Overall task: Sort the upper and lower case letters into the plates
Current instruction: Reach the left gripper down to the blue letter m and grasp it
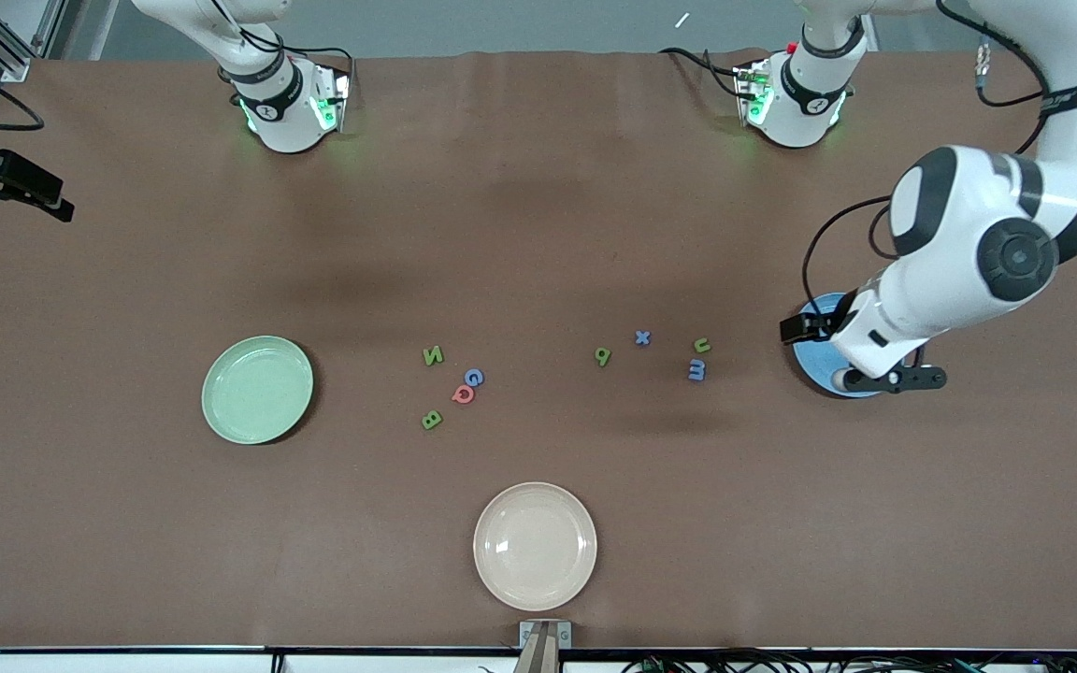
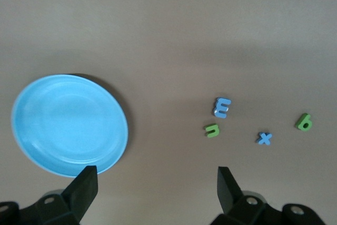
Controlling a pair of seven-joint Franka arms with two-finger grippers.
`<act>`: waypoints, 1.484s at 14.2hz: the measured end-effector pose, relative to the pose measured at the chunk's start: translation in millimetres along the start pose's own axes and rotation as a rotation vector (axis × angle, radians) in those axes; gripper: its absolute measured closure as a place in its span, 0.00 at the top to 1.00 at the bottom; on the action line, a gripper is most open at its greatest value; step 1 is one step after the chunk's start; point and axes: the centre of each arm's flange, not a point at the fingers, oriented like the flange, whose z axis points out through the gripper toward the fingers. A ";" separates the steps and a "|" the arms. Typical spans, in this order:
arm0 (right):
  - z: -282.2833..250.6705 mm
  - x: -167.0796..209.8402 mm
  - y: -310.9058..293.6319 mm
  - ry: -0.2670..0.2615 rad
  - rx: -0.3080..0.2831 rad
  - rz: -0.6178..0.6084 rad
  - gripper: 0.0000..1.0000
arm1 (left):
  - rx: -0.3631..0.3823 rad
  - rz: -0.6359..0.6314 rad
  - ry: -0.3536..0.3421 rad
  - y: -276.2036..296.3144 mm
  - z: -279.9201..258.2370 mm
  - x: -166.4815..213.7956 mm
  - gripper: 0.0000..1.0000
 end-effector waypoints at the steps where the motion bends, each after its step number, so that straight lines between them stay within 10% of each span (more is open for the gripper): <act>1: 0.2 0.0 0.0 -0.001 0.000 0.000 1.00 | 0.011 -0.012 -0.001 6.8 14.1 3.5 1.00; 17: -1.6 0.0 2.1 0.001 0.004 0.003 1.00 | 0.062 -0.012 0.167 99.0 193.7 -1.2 0.97; 21: 0.5 1.3 0.3 -0.005 0.003 0.000 1.00 | 0.065 -0.003 0.162 98.7 207.8 -8.1 0.76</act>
